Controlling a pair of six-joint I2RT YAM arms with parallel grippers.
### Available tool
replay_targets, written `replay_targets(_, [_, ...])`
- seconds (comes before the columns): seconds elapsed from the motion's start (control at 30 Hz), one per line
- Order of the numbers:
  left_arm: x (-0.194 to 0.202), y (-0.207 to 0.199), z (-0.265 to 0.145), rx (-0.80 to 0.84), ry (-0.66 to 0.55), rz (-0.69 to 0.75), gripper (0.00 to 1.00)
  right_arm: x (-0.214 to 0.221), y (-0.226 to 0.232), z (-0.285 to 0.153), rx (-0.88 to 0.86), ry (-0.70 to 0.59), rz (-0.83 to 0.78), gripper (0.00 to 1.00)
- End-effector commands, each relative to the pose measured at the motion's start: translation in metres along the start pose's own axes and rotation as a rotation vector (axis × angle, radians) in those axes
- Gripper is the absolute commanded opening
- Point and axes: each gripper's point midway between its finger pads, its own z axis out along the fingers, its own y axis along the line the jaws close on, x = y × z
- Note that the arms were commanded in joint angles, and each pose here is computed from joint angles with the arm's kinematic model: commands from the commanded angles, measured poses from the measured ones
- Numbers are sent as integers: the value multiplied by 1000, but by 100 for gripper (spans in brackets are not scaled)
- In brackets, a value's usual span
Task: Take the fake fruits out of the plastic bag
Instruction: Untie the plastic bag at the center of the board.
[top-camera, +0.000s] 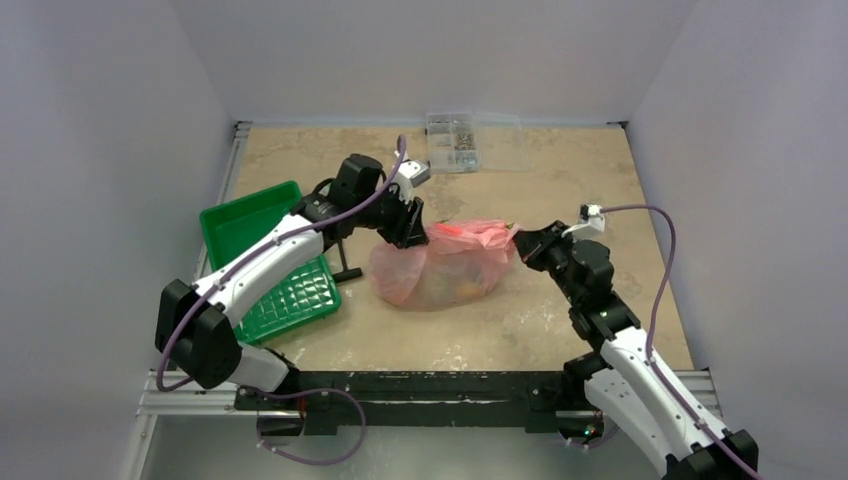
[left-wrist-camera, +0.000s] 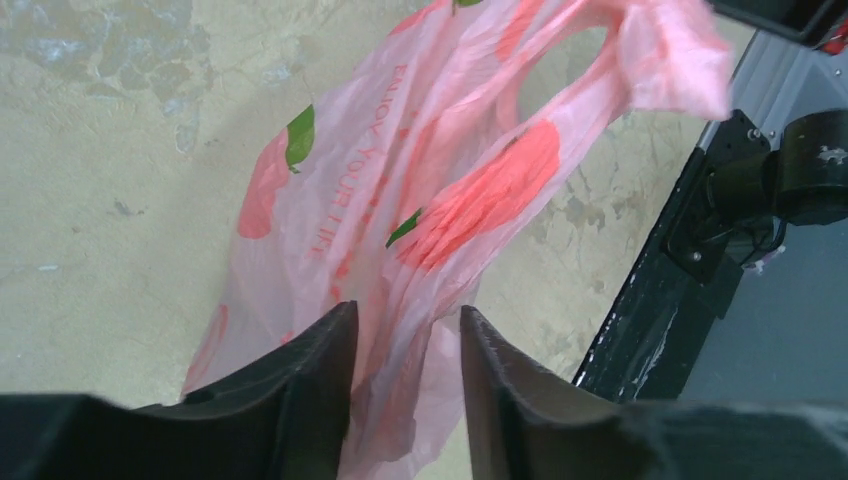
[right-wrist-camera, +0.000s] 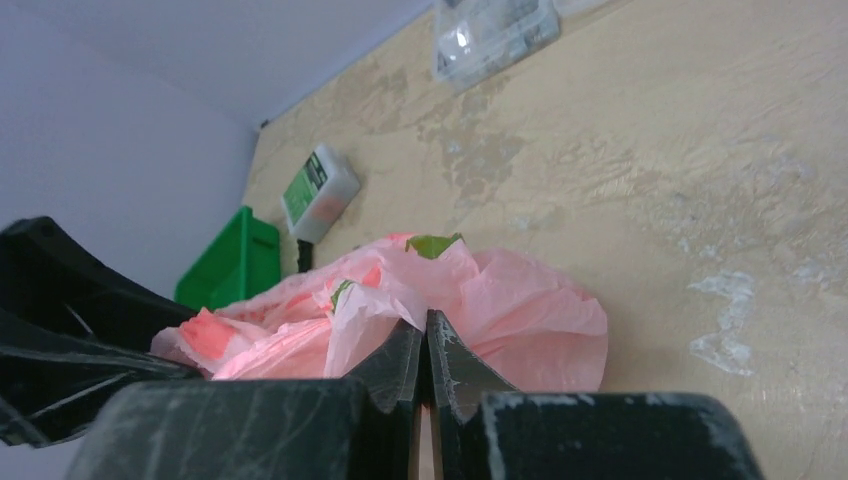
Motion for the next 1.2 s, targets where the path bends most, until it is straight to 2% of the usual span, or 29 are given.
replay_targets(0.0, [-28, -25, -23, -12, -140, 179, 48, -3, 24, 4, -89, 54, -82, 0])
replay_targets(0.1, [-31, -29, -33, -176, -206, 335, 54, 6, 27, 4, -117, 105, -123, 0])
replay_targets(0.2, [-39, -38, -44, -248, -337, 414, 70, 4, 30, 0, -134, 104, -152, 0])
replay_targets(0.27, [-44, -47, -45, -256, -374, 480, 80, 3, 33, -2, -146, 107, -166, 0])
replay_targets(0.37, [-51, -58, -33, -288, -339, 605, 82, 1, 38, -3, -161, 111, -176, 0])
replay_targets(0.43, [-55, -61, -20, -310, -287, 675, 87, 1, 39, -3, -167, 113, -184, 0])
replay_targets(0.63, [-66, -64, 20, -417, -226, 849, 87, -1, 47, -7, -197, 117, -187, 0])
replay_targets(0.73, [-70, -57, 31, -471, -184, 859, 79, -2, 49, -10, -204, 115, -177, 0])
replay_targets(0.8, [-71, -56, 36, -478, -164, 835, 68, -2, 46, -12, -185, 118, -170, 0])
replay_targets(0.9, [-72, -55, 33, -494, -184, 749, 41, -7, 41, -15, -142, 99, -156, 0])
replay_targets(0.97, [-72, -50, 17, -547, -241, 615, 26, -13, 27, -16, -46, 71, -100, 0])
replay_targets(1.07, [-70, -47, -18, -572, -423, 356, 2, -28, 8, -22, 76, -9, -44, 0])
replay_targets(1.17, [-62, -44, -54, -515, -580, 55, 0, -37, 5, -29, 93, -66, 6, 0])
